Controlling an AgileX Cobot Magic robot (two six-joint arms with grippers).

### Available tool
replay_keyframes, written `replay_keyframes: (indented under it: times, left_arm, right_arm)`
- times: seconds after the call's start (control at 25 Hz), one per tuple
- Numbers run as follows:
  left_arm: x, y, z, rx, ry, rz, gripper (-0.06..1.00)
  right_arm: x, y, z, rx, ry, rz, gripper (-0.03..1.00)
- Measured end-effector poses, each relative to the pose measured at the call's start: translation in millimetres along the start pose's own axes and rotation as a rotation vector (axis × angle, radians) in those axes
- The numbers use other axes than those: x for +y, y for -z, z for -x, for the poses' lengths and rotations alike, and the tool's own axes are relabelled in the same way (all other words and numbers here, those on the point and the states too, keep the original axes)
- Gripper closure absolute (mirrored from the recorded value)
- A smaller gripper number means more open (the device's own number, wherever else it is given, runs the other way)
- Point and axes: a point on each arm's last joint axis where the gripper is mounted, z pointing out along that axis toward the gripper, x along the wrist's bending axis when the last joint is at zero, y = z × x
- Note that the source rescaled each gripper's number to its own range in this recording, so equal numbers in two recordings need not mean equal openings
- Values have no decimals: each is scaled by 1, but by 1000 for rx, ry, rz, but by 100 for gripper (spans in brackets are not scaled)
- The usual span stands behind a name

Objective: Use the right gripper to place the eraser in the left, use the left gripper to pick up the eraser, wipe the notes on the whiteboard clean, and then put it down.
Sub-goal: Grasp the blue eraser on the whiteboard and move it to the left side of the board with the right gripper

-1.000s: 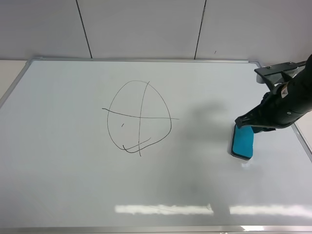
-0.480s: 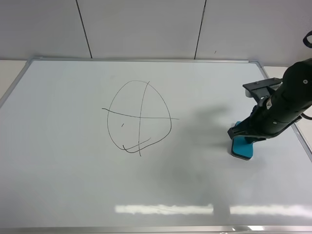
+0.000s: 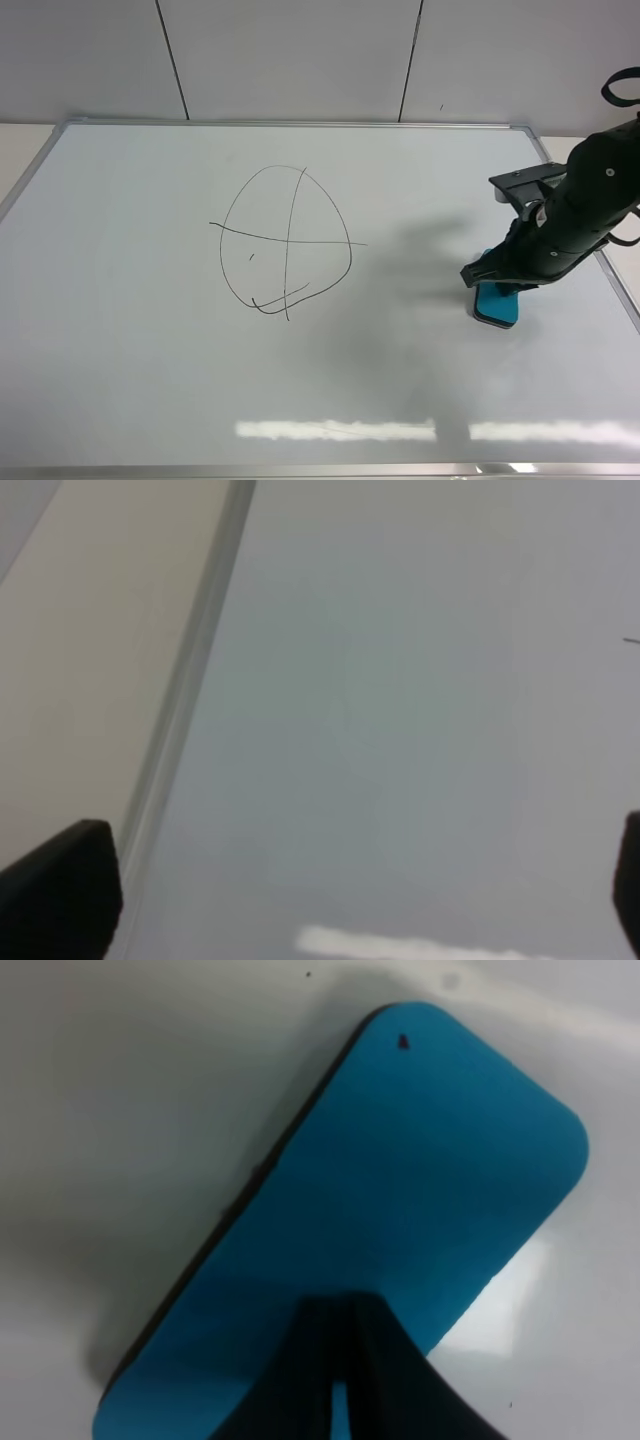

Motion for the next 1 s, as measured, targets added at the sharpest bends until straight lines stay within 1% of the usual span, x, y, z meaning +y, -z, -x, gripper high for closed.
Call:
replay_keyframes:
  times: [0.12, 0.24, 0.4, 0.52, 0.72, 0.8, 1.0]
  left_arm:
    - [0, 0, 0, 0, 0, 0, -6]
    - [0, 0, 0, 0, 0, 0, -6]
    - [0, 0, 0, 0, 0, 0, -6]
    - [0, 0, 0, 0, 0, 0, -6]
    - [0, 0, 0, 0, 0, 0, -6]
    - [0, 0, 0, 0, 0, 0, -6]
    - [0, 0, 0, 0, 0, 0, -6]
  right_arm:
    - [2, 0, -16, 10, 73, 21, 97]
    - [2, 1, -41, 32, 152, 36, 97]
    - [-5, 5, -84, 73, 245, 52, 97]
    - [-18, 8, -121, 112, 305, 60, 97]
    - [-28, 9, -179, 174, 342, 62, 97]
    - [-27, 11, -203, 201, 365, 64, 97]
    - [-17, 8, -258, 269, 373, 73, 97]
